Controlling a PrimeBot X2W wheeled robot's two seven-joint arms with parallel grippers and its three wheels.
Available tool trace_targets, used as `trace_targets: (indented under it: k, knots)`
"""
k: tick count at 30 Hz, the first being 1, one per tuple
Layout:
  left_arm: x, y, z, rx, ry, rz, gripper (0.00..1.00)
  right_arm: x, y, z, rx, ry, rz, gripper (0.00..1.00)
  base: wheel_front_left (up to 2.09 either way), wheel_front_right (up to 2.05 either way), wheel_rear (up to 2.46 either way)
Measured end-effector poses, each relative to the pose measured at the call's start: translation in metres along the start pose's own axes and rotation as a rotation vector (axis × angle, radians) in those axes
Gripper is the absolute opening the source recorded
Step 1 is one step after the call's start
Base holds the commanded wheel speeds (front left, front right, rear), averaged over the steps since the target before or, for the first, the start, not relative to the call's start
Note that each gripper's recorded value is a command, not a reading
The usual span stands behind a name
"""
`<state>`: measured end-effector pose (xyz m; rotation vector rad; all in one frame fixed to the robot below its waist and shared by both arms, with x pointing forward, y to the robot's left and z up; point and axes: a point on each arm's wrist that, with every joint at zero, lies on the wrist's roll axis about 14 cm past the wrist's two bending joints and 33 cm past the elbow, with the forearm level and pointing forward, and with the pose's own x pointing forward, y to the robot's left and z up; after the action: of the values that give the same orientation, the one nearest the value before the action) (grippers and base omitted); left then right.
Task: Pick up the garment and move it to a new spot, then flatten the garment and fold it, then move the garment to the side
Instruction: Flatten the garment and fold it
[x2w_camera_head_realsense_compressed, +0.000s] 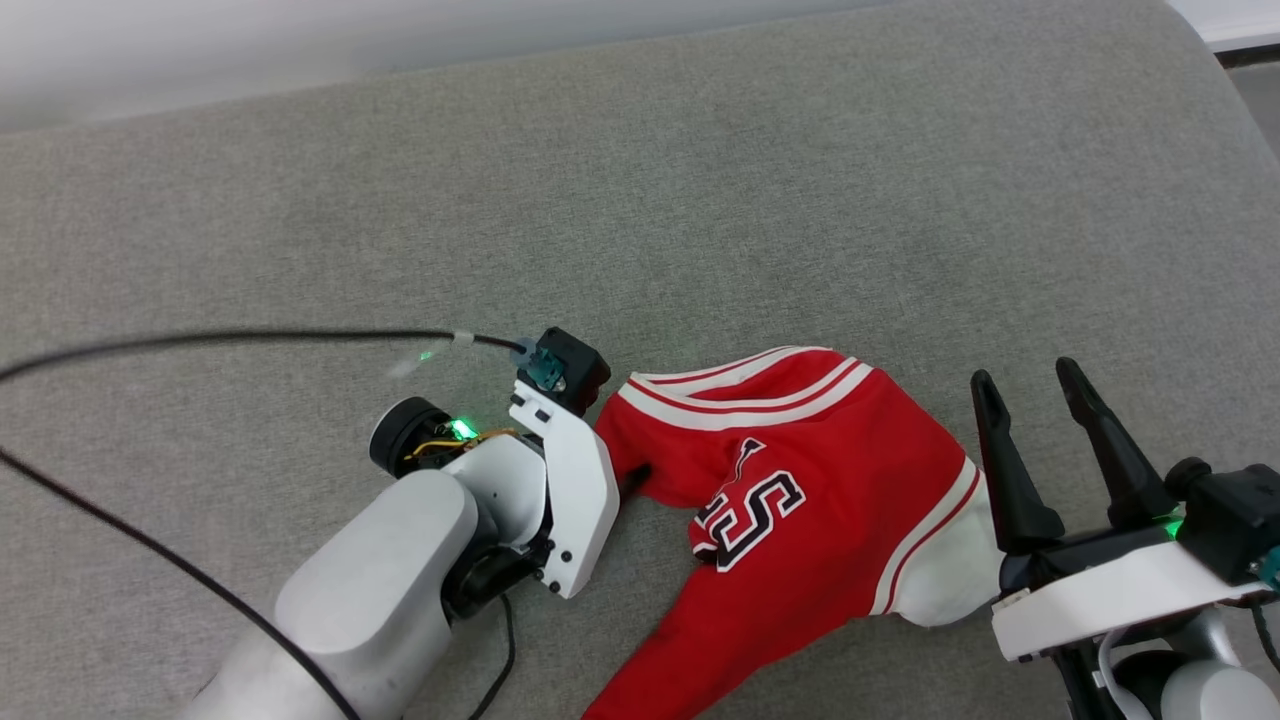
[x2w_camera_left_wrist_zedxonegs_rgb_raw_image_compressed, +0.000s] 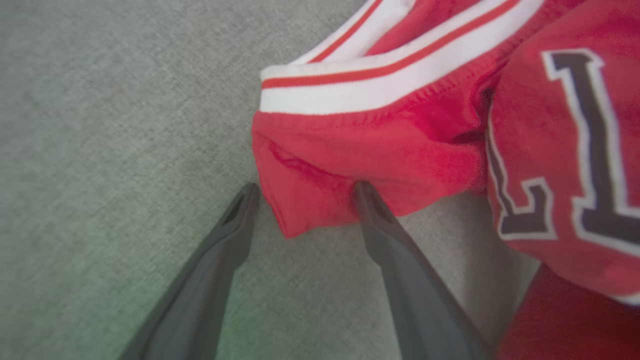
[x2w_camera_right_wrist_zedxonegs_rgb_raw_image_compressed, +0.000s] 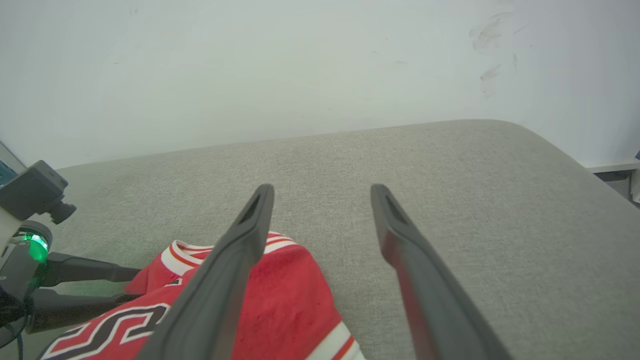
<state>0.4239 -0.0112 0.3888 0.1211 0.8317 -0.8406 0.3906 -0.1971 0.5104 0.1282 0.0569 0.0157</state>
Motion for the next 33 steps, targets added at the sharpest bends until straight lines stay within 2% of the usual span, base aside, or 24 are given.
trace_targets:
  k: [3,4,5,6,11,15,24,29,33]
  knots:
    - [0.006,-0.001,-0.008,0.01,0.072,-0.015,1.0,0.001,0.0,-0.003,0.009,0.002,0.001,1.0,0.0,0.0,0.0]
    - [0.009,-0.005,-0.013,0.015,0.118,-0.031,0.78,-0.001,-0.002,-0.003,0.018,-0.004,-0.005,1.0,0.0,0.0,0.0]
    - [0.01,-0.007,-0.013,0.016,0.126,-0.041,0.35,-0.001,-0.003,-0.004,0.019,-0.001,-0.01,1.0,0.0,0.0,0.0]
    - [0.01,-0.007,-0.013,0.019,0.124,-0.043,0.0,-0.002,-0.004,-0.004,0.025,-0.002,-0.014,1.0,0.0,0.0,0.0]
    - [0.009,-0.011,-0.006,0.04,0.058,-0.044,0.0,-0.004,-0.008,-0.004,0.034,-0.005,-0.024,1.0,0.0,0.0,0.0]
    - [-0.004,-0.003,0.013,0.065,-0.061,0.01,0.0,-0.007,-0.007,0.0,0.038,-0.018,-0.022,1.0,0.0,0.0,0.0]
    - [-0.072,0.023,0.048,0.099,-0.312,0.193,0.0,-0.015,-0.001,0.01,0.035,-0.032,-0.003,1.0,0.0,0.0,0.0]
    - [-0.116,0.038,0.04,0.057,-0.379,0.311,0.0,-0.014,0.007,0.014,0.034,-0.031,0.023,1.0,0.0,0.0,0.0]
    - [-0.14,0.046,0.011,-0.036,-0.364,0.39,0.0,-0.012,0.014,0.015,0.03,-0.03,0.045,1.0,0.0,0.0,0.0]
